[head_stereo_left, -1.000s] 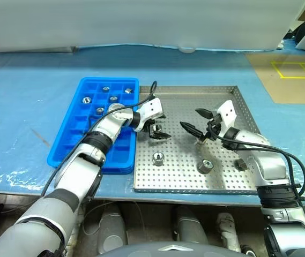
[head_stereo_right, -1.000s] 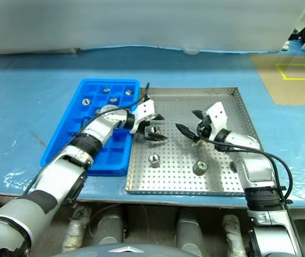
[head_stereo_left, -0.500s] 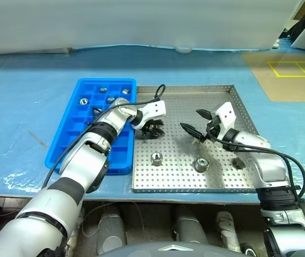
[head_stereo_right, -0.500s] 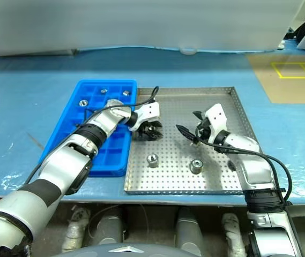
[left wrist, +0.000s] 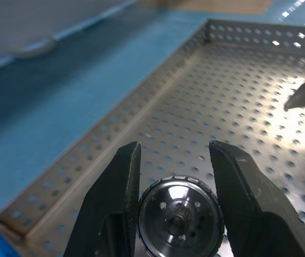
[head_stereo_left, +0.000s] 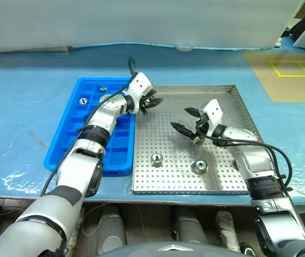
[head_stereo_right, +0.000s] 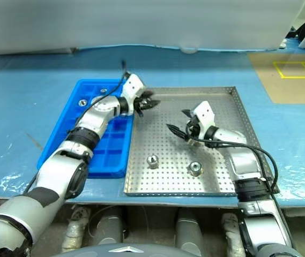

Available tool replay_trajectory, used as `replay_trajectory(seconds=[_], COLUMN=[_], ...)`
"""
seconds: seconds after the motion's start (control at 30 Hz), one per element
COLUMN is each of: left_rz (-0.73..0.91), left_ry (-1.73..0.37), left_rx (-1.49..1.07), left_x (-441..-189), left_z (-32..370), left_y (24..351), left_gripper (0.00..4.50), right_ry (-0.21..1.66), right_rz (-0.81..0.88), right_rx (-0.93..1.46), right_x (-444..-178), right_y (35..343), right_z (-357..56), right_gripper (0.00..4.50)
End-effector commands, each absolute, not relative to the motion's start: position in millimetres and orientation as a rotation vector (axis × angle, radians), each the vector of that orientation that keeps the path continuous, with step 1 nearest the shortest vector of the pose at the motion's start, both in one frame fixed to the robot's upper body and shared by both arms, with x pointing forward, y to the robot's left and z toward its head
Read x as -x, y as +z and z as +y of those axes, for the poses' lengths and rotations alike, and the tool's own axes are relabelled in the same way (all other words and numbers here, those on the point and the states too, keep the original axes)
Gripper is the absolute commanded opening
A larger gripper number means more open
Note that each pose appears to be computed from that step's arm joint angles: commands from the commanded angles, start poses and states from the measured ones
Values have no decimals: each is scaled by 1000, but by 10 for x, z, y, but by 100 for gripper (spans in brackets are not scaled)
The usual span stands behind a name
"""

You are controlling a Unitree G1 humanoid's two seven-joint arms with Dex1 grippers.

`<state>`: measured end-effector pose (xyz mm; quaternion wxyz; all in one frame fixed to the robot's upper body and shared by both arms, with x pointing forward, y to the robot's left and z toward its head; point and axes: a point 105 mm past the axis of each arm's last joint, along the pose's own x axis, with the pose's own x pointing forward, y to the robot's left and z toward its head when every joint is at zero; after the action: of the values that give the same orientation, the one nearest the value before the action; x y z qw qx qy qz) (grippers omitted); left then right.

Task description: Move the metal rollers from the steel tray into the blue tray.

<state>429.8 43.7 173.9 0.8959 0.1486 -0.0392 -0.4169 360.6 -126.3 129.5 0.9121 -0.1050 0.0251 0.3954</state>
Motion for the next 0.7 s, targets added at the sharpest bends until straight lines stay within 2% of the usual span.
replay_trajectory(seconds=[0.03,0.2,0.37,0.5,0.7], left_rz=[-313,-438,-423,-327,-207], left_ry=[-640,-294,10,114,163], left_rx=[-206,-178,-261,-271,-230], left_x=[-4228,-3948,-3662,-3548,-3534], left_z=[715,1268,1771,1956,2050], left_y=[2203,2323,2137,1865,1559], left_gripper=[164,164,164,164,164], right_ry=[845,903,955,992,1027], right_rz=[-28,-26,-5,5,4], right_rx=[247,243,252,254,251], right_x=[-3681,-3723,-3729,-3747,-3738], right_y=[1475,1442,1369,1333,1304], right_z=[-1165,-1019,-919,-833,-732], right_gripper=[450,450,450,450,450])
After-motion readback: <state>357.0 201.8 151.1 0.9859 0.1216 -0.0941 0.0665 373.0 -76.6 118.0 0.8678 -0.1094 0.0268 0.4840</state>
